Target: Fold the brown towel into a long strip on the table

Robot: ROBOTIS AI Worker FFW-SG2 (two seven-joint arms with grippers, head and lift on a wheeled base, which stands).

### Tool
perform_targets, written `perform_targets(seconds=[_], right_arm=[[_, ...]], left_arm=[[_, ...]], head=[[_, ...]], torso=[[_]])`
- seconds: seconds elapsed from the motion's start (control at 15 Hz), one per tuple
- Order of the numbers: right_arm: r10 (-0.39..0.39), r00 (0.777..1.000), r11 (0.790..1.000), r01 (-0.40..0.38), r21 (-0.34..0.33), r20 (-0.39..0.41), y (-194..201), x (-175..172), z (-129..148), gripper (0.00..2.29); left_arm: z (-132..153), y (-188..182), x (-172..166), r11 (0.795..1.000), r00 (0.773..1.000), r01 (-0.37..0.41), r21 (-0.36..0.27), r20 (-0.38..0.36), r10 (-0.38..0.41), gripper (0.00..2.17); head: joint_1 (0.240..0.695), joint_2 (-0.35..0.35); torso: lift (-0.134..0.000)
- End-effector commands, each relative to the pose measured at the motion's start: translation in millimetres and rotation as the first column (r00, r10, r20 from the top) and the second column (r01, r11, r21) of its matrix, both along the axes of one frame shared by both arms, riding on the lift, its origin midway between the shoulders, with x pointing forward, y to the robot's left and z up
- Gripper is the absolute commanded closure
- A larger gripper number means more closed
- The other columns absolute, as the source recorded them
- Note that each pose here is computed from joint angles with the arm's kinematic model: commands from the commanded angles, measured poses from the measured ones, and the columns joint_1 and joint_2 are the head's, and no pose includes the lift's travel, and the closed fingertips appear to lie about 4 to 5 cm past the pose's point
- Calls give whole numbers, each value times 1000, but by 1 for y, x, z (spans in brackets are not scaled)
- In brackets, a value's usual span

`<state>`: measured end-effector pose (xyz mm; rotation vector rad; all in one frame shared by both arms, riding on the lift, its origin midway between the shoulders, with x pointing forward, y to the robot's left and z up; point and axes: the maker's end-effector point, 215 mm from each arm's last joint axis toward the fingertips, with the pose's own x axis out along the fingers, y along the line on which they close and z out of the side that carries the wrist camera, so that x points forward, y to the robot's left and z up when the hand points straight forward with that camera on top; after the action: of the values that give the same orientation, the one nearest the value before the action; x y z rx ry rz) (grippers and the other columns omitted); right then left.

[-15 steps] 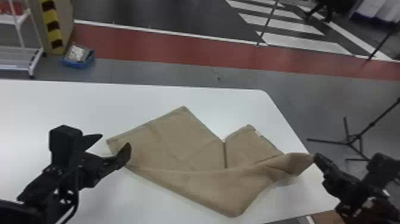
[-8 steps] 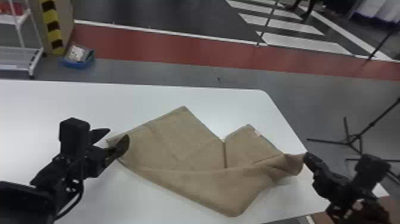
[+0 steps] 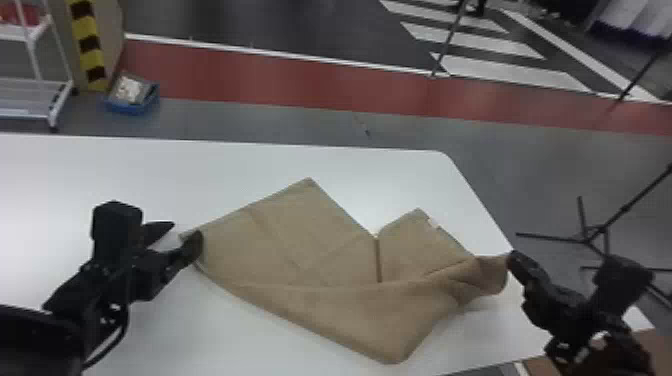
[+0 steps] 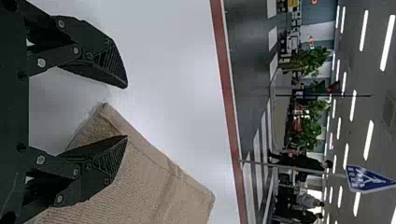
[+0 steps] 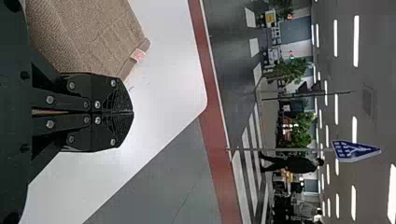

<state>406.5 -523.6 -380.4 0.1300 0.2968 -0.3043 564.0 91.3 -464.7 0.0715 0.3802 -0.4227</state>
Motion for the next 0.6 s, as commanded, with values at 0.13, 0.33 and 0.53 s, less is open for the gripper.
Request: perform_targets(seconds=[0.13,0.33,0.53], right_arm=[[0,1000,1000,0,-5,8,-1,1,1,1332],[0,1000,1000,0,-6,9,-1,2,2,1332],[1,1000,1000,-1,-6,15,-1,4,4,1332]], left_arm=[[-8,5,-2,1000,1000,-1,7,-23,1,603],[-11,3,-5,1000,999,10,9,-36,-10,822],[-13,5,-5,1000,999,8,13,-45,-8,1602]], head=[[695,-350],[695,-350],[695,-350]], torso=[[-123],[-123],[-123]])
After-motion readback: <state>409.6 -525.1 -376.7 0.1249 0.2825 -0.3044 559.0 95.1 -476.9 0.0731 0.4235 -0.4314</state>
